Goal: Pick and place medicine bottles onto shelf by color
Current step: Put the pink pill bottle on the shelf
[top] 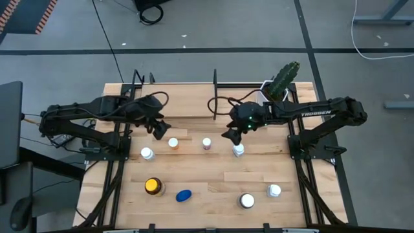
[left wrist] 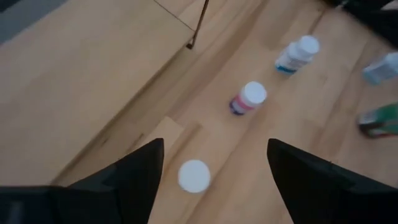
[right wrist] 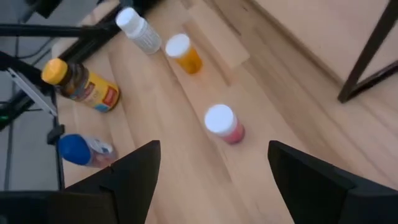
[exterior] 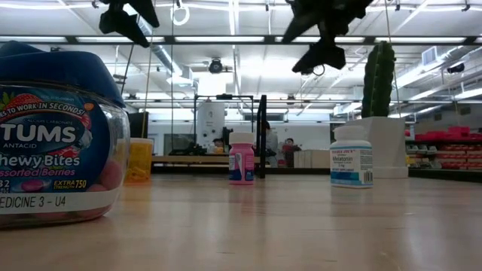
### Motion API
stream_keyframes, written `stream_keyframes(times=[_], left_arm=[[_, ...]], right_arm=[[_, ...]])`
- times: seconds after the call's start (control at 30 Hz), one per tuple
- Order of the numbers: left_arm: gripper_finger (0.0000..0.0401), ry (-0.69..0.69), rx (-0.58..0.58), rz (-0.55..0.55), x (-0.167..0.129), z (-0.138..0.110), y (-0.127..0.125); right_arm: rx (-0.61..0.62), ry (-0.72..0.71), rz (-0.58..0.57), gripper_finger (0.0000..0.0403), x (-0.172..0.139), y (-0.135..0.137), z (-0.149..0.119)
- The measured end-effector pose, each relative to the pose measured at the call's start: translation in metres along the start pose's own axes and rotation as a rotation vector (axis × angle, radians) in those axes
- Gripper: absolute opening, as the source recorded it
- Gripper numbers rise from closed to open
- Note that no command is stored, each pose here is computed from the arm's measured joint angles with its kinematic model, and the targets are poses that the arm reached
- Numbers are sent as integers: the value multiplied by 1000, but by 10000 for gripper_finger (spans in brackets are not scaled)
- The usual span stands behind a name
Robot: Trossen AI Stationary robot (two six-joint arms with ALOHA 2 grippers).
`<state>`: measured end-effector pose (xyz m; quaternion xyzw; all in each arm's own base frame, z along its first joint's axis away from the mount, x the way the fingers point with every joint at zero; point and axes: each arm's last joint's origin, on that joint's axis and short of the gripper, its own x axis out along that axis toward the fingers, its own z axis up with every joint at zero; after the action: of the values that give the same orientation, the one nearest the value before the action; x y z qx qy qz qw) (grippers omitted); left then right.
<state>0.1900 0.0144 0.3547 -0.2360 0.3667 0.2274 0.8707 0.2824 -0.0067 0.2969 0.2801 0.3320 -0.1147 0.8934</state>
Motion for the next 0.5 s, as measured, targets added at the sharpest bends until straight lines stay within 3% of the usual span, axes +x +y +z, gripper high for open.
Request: stream_keyframes(times=[0.2,0.5], left_arm=[[281,14,-11,-67,-9,-3,2],[279,132,113,0,-11,-15,10]], right_arm=[[-19,33,-44,304,21,1,-5],[-176,80,-46,304,68,25,9]])
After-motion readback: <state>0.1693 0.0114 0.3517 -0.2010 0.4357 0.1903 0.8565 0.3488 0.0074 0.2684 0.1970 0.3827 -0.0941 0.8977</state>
